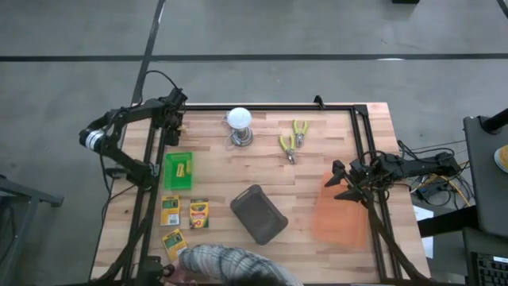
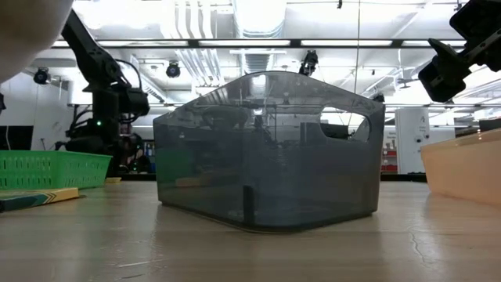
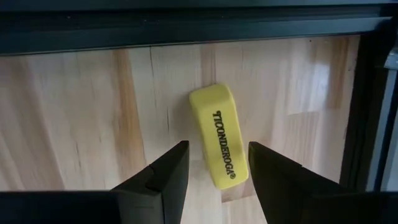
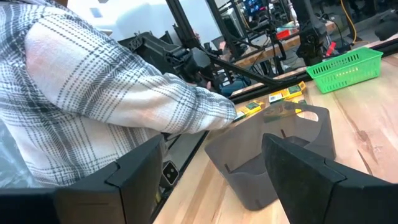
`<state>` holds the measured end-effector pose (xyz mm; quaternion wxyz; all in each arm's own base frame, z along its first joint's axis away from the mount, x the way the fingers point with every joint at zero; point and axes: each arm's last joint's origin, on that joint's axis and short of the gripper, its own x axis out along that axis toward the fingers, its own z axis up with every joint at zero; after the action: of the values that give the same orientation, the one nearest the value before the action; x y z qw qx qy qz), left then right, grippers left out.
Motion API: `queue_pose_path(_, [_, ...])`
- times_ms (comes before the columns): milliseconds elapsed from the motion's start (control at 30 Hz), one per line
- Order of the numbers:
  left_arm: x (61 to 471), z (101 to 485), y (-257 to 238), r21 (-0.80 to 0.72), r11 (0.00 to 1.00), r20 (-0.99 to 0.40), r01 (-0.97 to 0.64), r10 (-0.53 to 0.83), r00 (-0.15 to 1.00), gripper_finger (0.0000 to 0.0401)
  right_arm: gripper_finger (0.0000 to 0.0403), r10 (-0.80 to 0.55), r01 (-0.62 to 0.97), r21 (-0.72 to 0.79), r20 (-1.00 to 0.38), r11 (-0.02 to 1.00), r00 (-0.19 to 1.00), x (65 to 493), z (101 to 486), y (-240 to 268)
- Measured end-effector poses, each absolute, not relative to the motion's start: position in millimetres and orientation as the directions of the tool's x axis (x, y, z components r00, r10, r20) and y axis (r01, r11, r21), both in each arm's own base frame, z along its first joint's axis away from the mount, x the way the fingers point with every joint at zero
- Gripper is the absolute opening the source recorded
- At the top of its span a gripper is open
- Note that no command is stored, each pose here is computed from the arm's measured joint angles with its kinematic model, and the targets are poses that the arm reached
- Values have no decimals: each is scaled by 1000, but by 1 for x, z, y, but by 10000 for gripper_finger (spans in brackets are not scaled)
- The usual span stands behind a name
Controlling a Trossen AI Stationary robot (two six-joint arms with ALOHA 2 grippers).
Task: Pick & Place School Supplies
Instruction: Put the yellow eraser into the green bin
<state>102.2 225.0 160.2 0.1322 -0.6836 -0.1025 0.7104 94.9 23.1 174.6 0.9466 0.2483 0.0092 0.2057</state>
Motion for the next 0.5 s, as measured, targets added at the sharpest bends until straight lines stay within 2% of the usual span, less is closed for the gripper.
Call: queue_pose_path(500, [100, 158, 227, -302, -953, -953, -8, 302, 13, 168, 263, 394, -385, 474, 85, 792, 915, 95, 175, 23])
